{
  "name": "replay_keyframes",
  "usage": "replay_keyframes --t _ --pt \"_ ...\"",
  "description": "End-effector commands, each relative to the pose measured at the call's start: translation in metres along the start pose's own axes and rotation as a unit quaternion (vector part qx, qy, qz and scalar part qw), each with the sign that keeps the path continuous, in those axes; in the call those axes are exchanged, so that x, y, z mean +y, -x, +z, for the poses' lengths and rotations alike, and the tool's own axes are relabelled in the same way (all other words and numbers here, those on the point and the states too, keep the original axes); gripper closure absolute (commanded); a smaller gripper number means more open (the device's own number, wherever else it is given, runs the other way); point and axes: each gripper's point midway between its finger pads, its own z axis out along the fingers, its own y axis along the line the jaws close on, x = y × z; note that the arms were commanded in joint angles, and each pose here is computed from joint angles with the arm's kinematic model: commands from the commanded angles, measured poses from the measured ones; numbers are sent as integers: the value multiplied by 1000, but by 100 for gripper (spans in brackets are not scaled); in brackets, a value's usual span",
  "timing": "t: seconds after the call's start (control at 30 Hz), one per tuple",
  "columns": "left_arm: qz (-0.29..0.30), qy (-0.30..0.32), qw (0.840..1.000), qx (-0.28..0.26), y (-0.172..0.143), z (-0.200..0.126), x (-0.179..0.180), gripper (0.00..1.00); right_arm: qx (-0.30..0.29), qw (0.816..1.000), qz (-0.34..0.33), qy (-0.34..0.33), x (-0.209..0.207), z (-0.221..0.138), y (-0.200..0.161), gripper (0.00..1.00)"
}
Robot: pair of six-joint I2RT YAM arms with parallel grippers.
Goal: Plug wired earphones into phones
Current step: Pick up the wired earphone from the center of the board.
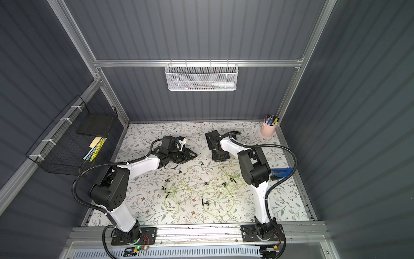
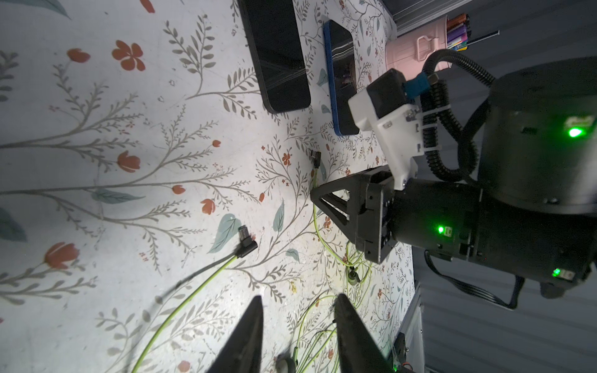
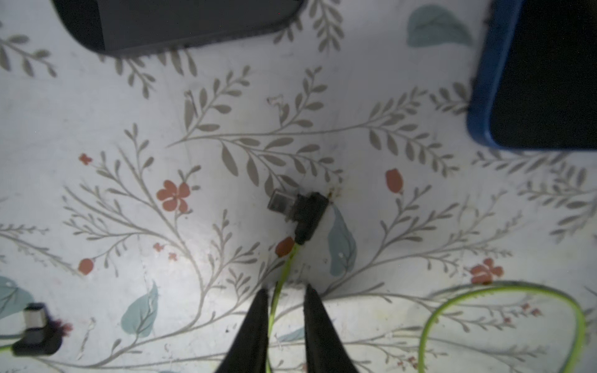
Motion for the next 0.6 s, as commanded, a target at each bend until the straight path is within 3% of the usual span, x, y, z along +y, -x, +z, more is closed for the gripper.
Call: replay_keyframes --t 0.0,0.17,0.37,0.57 --pt "12 3 1000 3 -3 -1 -3 61 29 999 -10 -15 -6 12 -10 86" --pt "18 -9 1000 18 -14 16 -15 61 33 999 -19 -18 -9 10 -14 100" --pt "-19 -59 998 11 -17 40 -28 58 5 999 -25 20 -4 -16 -16 100" --pt "-41 -63 997 1 -12 57 -23 58 -1 998 -24 59 1 -37 -34 100"
